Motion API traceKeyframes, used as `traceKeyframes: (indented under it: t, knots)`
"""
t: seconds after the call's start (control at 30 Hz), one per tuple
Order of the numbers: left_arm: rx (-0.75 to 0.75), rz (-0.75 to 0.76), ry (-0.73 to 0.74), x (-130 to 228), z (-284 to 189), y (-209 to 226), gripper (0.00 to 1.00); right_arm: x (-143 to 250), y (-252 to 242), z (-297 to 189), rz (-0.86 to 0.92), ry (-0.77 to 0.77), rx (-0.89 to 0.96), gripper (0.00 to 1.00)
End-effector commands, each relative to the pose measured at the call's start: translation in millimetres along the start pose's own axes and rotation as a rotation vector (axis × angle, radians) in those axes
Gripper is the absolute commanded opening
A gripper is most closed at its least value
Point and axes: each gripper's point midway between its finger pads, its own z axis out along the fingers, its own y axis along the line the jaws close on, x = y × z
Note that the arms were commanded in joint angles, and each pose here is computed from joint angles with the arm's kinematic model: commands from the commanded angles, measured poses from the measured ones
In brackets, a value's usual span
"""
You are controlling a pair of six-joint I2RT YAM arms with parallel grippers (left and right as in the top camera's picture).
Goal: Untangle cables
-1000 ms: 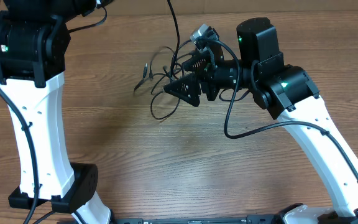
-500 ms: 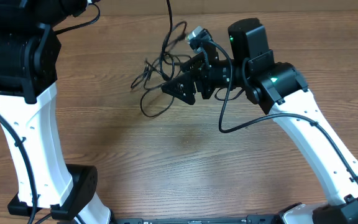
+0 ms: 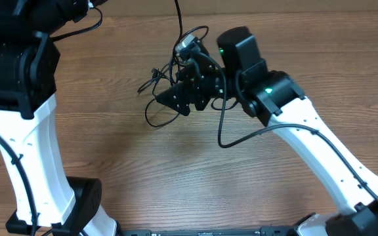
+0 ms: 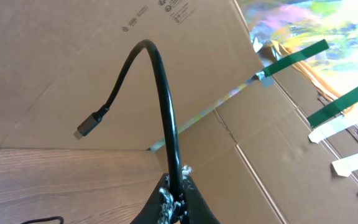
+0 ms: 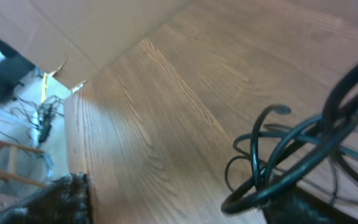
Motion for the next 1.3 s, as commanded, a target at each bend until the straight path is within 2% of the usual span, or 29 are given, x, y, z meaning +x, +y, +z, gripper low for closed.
traceKeyframes:
  t: [0.0, 0.03, 0.2, 0.3, 0.6, 0.93, 1.07, 1.27]
  knots:
    - [0.048, 0.046, -0.032, -3, -24, -29, 0.04, 4, -10, 16, 0.005, 0.023, 0.013, 0.25]
    - [0.046, 0.044, -0.03, -2, -24, -29, 0.04, 4, -11, 17, 0.006, 0.024, 0.013, 0.04]
    - [-0.011, 0.062, -0.038, -2, -25, -16, 0.04, -2, -14, 11, 0.0, 0.003, 0.026, 0.04]
    - [-0.119, 0.06, -0.056, -7, -32, 11, 0.04, -14, -16, -16, 0.0, -0.045, 0.06, 0.04]
    - [-0.509, -0.051, -0.17, -43, -121, 118, 0.04, -41, -58, -185, 0.095, -0.294, 0.363, 0.04]
    - [-0.753, -0.169, -0.253, -45, -205, 168, 0.04, -19, -83, -342, 0.184, -0.517, 0.746, 0.04]
    - [-0.702, -0.121, -0.216, -44, -199, 159, 0.04, -19, -69, -344, 0.173, -0.537, 0.617, 0.04]
    - [-0.564, -0.052, -0.134, -32, -154, 128, 0.04, -19, -65, -309, 0.196, -0.474, 0.503, 0.04]
